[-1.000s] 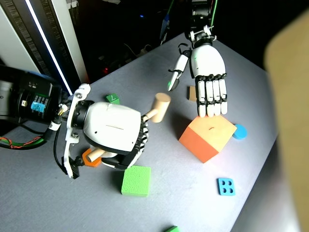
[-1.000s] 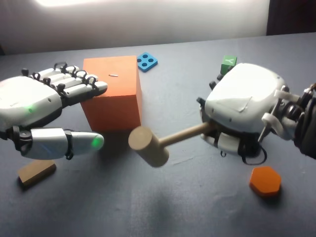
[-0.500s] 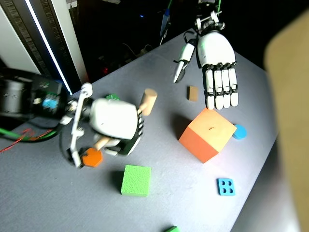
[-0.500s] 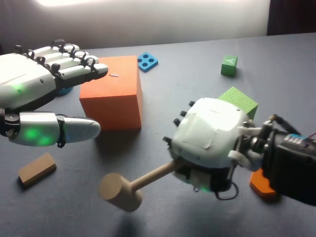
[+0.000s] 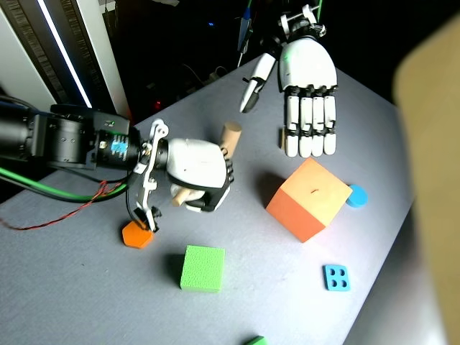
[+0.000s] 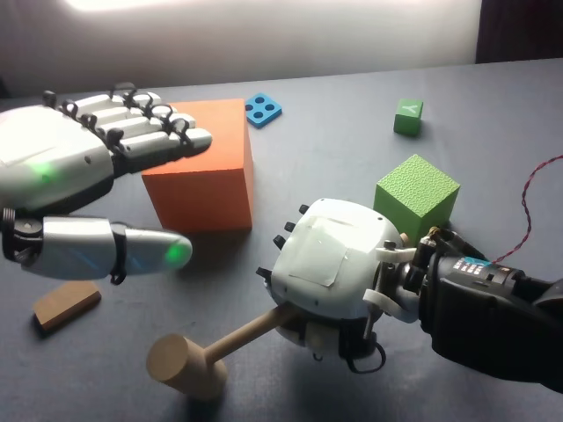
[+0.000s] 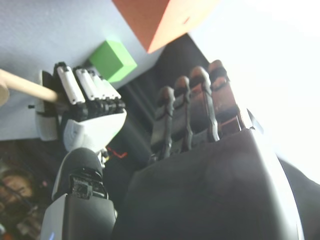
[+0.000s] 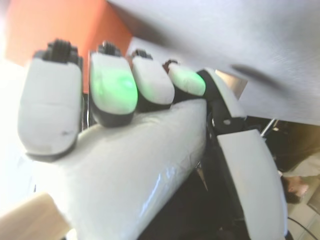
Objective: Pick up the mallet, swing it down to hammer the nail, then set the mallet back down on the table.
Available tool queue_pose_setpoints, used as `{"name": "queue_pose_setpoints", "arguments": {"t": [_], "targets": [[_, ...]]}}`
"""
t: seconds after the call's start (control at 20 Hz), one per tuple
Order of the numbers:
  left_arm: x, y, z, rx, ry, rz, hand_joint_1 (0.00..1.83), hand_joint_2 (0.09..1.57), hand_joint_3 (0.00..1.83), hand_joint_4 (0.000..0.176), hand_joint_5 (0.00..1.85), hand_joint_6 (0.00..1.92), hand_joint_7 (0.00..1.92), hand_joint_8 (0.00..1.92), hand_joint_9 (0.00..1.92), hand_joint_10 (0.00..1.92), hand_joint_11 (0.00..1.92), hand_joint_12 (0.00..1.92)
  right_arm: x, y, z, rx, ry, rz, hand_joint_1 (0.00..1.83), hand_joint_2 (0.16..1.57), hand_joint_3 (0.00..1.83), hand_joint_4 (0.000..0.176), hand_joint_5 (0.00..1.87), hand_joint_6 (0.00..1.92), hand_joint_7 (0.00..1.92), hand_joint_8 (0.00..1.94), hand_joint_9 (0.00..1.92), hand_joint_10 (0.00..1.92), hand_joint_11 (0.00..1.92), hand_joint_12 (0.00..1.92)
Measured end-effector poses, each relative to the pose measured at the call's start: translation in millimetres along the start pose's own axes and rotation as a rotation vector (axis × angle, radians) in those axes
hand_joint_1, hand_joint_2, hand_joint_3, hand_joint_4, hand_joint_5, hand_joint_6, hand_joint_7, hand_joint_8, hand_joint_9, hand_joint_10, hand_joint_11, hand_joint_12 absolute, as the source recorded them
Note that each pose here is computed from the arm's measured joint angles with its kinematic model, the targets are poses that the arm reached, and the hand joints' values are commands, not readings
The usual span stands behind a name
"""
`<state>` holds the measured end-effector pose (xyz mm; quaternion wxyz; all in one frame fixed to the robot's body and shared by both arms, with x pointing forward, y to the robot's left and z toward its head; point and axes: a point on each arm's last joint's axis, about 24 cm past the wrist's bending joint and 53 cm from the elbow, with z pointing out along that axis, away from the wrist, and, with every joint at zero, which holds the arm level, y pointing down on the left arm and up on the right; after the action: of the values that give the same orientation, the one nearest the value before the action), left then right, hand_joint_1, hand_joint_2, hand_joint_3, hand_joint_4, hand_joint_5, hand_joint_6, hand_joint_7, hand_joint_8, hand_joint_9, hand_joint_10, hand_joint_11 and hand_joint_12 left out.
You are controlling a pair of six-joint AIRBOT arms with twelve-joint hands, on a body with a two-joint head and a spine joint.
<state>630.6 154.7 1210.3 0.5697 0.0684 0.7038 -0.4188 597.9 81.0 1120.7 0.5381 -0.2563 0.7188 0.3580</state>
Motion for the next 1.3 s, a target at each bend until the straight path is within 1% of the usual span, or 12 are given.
{"name": "queue_pose_setpoints", "arguments": {"t": [0.35,0.4,0.6,0.65,0.7,0.75,0.85,1.05,1.1,1.15,1.2,1.3], "targets": [[-0.7,-3.8,1,0.006,-0.003,-0.001,0.00,1.19,0.00,0.000,0.16,0.01,0.14,0.01,0.11,0.01,0.06,0.05,3,-14.0,8,0.026,-0.003,0.002,0.30,1.51,0.00,0.171,1.06,1.92,1.21,1.94,1.31,1.92,1.41,1.92],[-0.6,-3.9,1,0.005,-0.002,-0.001,0.00,1.18,0.00,0.000,0.15,0.00,0.13,0.00,0.10,0.00,0.05,0.04,6,-18.6,9,0.034,0.004,0.000,0.39,1.47,0.00,0.003,0.93,1.92,1.10,1.94,1.16,1.92,1.25,1.92],[-0.6,-3.8,1,0.005,-0.003,-0.002,0.00,1.18,0.00,0.000,0.14,0.00,0.13,0.00,0.11,0.00,0.06,0.05,10,-26.8,15,0.047,0.010,-0.012,0.47,1.45,0.00,0.000,0.73,1.92,0.89,1.94,0.94,1.92,1.01,1.92],[-0.6,-3.7,1,0.004,-0.003,-0.003,0.00,1.18,0.00,0.000,0.11,0.00,0.10,0.00,0.08,0.00,0.03,0.04,10,-26.9,15,0.047,0.010,-0.018,0.59,1.47,0.04,0.052,0.46,1.92,0.71,1.94,0.75,1.92,0.82,1.92],[-0.7,-3.6,1,0.004,-0.003,-0.003,0.00,1.18,0.00,0.000,0.11,0.00,0.10,0.00,0.08,0.00,0.03,0.04,10,-26.5,15,0.046,0.010,-0.020,0.59,1.47,0.04,0.052,0.46,1.92,0.71,1.94,0.75,1.92,0.82,1.92],[-0.5,-3.6,1,0.004,-0.002,-0.003,0.00,1.17,0.00,0.000,0.13,0.01,0.12,0.01,0.10,0.01,0.05,0.05,12,-25.8,15,0.044,0.013,-0.019,0.58,1.48,0.03,0.122,0.39,1.92,0.52,1.94,0.56,1.92,0.61,1.92],[-0.1,-3.9,1,0.003,-0.002,-0.006,0.00,1.18,0.00,0.000,0.14,0.01,0.13,0.01,0.11,0.01,0.06,0.05,14,-24.8,14,0.040,0.015,-0.035,0.67,1.45,0.00,0.101,0.44,1.82,0.35,1.79,0.30,1.89,0.25,1.92],[3.9,-4.9,1,0.000,0.009,-0.010,0.00,1.18,0.00,0.000,0.14,0.01,0.13,0.01,0.11,0.01,0.06,0.05,15,-20.9,13,0.033,0.018,-0.031,0.70,1.44,0.00,0.094,0.45,1.80,0.35,1.74,0.29,1.88,0.22,1.92],[4.9,-4.7,1,-0.001,0.013,-0.009,0.00,1.17,0.00,0.000,0.14,0.01,0.12,0.01,0.10,0.01,0.06,0.05,16,-20.7,13,0.032,0.020,-0.035,0.76,1.41,0.00,0.081,0.49,1.73,0.37,1.57,0.33,1.66,0.19,1.83],[5.4,-4.1,1,-0.004,0.015,-0.009,0.00,1.17,0.00,0.000,0.14,0.01,0.12,0.01,0.11,0.01,0.06,0.05,17,-21.6,11,0.033,0.023,-0.036,0.65,1.44,0.00,0.135,0.43,1.80,0.32,1.43,0.30,1.49,0.16,1.70],[5.6,-3.9,1,-0.005,0.016,-0.009,0.00,1.18,0.00,0.000,0.13,0.00,0.11,0.00,0.09,0.00,0.04,0.05,18,-22.5,9,0.036,0.026,-0.033,0.39,1.37,0.00,0.000,0.26,1.18,0.34,1.19,0.32,1.24,0.11,1.49],[5.3,-2.8,1,-0.010,0.016,-0.013,0.00,1.17,0.00,0.000,0.15,0.01,0.13,0.01,0.10,0.01,0.05,0.05,17,-23.3,4,0.038,0.027,-0.028,0.42,1.35,0.00,0.000,0.33,0.88,0.42,0.91,0.38,0.98,0.13,1.34]]}}
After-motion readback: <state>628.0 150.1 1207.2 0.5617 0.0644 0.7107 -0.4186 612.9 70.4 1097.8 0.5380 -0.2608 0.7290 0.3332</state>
